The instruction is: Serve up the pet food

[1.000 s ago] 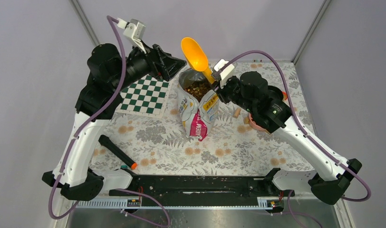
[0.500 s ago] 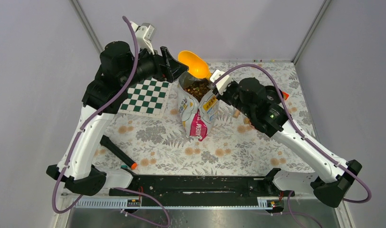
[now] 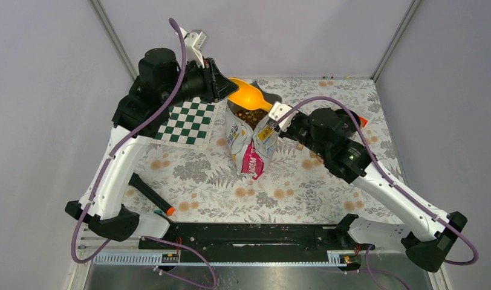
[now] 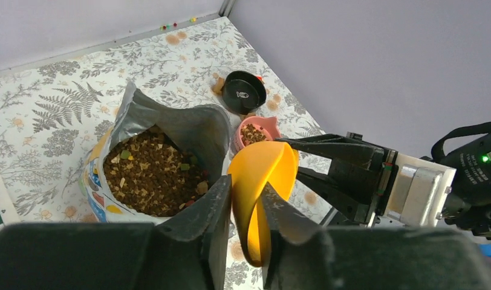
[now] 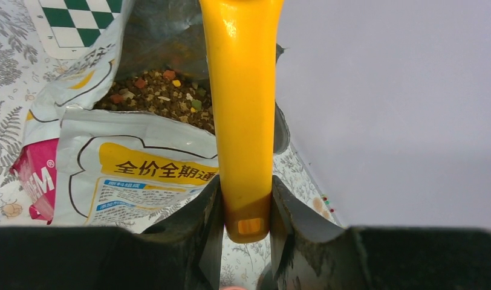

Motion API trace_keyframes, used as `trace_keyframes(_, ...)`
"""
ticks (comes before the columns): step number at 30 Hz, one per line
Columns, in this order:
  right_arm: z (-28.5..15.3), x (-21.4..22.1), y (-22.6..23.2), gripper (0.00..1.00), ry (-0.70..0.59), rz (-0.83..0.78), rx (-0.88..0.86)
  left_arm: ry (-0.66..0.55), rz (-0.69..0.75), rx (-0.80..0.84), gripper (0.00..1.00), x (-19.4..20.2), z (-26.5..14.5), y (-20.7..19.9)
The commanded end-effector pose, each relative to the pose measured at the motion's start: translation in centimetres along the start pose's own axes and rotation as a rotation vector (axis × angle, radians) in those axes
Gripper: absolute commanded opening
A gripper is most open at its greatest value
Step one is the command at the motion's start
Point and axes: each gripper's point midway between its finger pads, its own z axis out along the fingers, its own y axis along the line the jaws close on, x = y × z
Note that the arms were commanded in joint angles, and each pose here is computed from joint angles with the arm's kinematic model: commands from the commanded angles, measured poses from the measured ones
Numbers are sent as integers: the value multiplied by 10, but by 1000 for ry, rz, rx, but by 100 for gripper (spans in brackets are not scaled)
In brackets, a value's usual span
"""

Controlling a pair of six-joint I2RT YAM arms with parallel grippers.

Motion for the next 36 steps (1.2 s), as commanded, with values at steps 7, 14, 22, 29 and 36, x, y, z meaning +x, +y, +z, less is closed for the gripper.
trace_keyframes(7,-30,-46,-17,66,-130,223,19,-32,35,61,0,-12,-9,-15)
trace_keyframes(14,-56,-55,-27,89,-156,419,48,-170,-31,6,0,-41,-21,-14)
trace_keyframes(22,-79,-71,-71,96,-253,972,52,-349,-196,31,0,-69,-37,-19)
trace_keyframes(29,-72,-88,-82,97,-379,1483,-65,-418,-344,119,0,-77,-35,-28)
trace_keyframes(36,-81,-139,-81,98,-657,1590,-401,-379,-440,234,0,-73,-28,-43)
